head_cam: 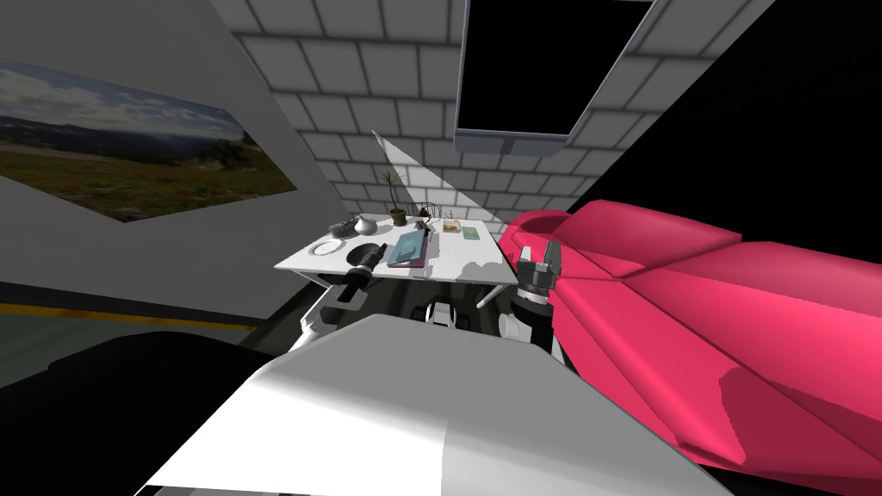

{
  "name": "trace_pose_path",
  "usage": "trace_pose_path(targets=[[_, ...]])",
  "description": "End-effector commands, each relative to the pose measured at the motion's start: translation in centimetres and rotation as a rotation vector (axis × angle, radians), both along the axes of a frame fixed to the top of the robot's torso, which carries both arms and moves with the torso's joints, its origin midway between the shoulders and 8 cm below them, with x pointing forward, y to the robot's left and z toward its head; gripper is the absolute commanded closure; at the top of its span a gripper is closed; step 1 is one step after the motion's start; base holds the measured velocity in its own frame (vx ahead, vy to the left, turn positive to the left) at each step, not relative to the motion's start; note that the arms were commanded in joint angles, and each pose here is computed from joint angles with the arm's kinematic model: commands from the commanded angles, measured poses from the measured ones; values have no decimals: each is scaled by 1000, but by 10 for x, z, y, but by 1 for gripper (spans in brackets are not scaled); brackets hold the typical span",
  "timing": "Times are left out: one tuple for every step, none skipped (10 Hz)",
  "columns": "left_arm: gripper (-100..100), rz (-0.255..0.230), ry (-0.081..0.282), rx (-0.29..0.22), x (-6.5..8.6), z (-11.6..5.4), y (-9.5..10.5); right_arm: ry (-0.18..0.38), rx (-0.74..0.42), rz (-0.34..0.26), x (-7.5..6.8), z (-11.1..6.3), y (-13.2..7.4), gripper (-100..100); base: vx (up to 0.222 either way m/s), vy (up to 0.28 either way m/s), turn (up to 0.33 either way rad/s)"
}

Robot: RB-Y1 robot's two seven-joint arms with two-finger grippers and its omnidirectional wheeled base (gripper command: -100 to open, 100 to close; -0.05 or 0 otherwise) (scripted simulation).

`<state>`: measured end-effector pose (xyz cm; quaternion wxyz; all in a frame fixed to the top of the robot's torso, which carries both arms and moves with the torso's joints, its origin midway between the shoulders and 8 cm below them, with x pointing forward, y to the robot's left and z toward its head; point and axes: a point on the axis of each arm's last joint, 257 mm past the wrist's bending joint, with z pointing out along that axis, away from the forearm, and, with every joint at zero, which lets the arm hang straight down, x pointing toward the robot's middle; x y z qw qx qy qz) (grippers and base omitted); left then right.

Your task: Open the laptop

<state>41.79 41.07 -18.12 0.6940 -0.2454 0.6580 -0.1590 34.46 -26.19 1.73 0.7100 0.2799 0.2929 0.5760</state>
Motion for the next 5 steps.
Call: trace_pose_path(targets=[[-100, 6, 0, -1, -5, 16, 1, 0, 0, 0, 0, 0, 0, 0, 13, 0, -20], [-100, 7, 1, -1, -7, 21, 1, 0, 0, 0, 0, 0, 0, 0, 13, 1, -20], [-100, 7, 1, -1, -9, 27, 0, 0, 0, 0, 0, 0, 0, 0, 12, 3, -22], [-100, 8, 1, -2, -11, 32, 0, 0, 0, 0, 0, 0, 0, 0, 12, 3, -21], [-100, 6, 0, 0, -10, 29, 0, 0, 0, 0, 0, 0, 0, 0, 5, 2, -3]])
